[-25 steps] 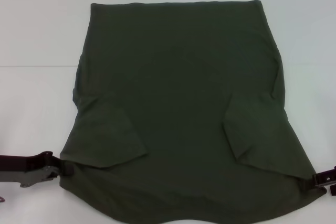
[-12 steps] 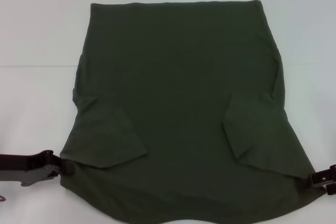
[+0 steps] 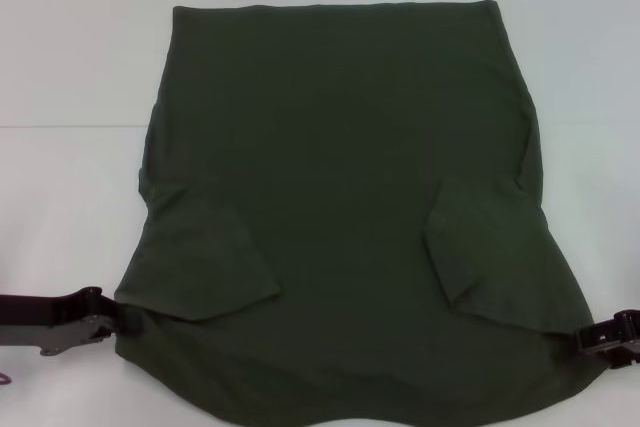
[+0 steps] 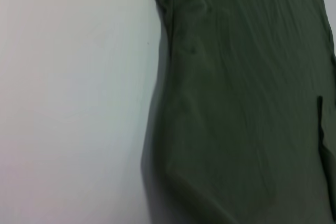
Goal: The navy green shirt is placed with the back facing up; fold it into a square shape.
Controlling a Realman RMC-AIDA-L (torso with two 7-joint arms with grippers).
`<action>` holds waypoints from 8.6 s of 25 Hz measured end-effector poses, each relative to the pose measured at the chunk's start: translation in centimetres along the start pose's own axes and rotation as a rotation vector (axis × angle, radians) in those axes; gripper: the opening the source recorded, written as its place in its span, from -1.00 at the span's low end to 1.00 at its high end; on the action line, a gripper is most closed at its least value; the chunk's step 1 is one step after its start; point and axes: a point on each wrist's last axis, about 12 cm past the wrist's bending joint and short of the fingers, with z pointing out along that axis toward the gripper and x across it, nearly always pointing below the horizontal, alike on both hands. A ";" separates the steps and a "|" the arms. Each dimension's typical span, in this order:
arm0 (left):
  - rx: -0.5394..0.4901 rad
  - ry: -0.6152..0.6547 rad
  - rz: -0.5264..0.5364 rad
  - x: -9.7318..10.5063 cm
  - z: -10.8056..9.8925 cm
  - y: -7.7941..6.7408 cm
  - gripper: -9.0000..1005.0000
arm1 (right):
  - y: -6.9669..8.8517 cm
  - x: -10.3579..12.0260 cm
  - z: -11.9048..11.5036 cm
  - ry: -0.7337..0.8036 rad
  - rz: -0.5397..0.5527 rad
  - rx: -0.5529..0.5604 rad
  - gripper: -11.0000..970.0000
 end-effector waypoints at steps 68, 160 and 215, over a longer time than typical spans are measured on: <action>0.037 0.172 0.017 1.1 -2.5 0.0 -0.91 | 4.0 1.3 -0.2 0.218 -0.251 -0.183 -0.83; 0.244 -0.542 0.012 -1.8 1.0 -0.9 -0.90 | -0.1 -3.7 0.6 -0.655 -0.110 -0.080 -0.83; 0.244 -0.538 0.021 0.4 0.1 1.3 0.38 | -1.5 -2.1 0.5 -0.643 -0.062 -0.107 0.69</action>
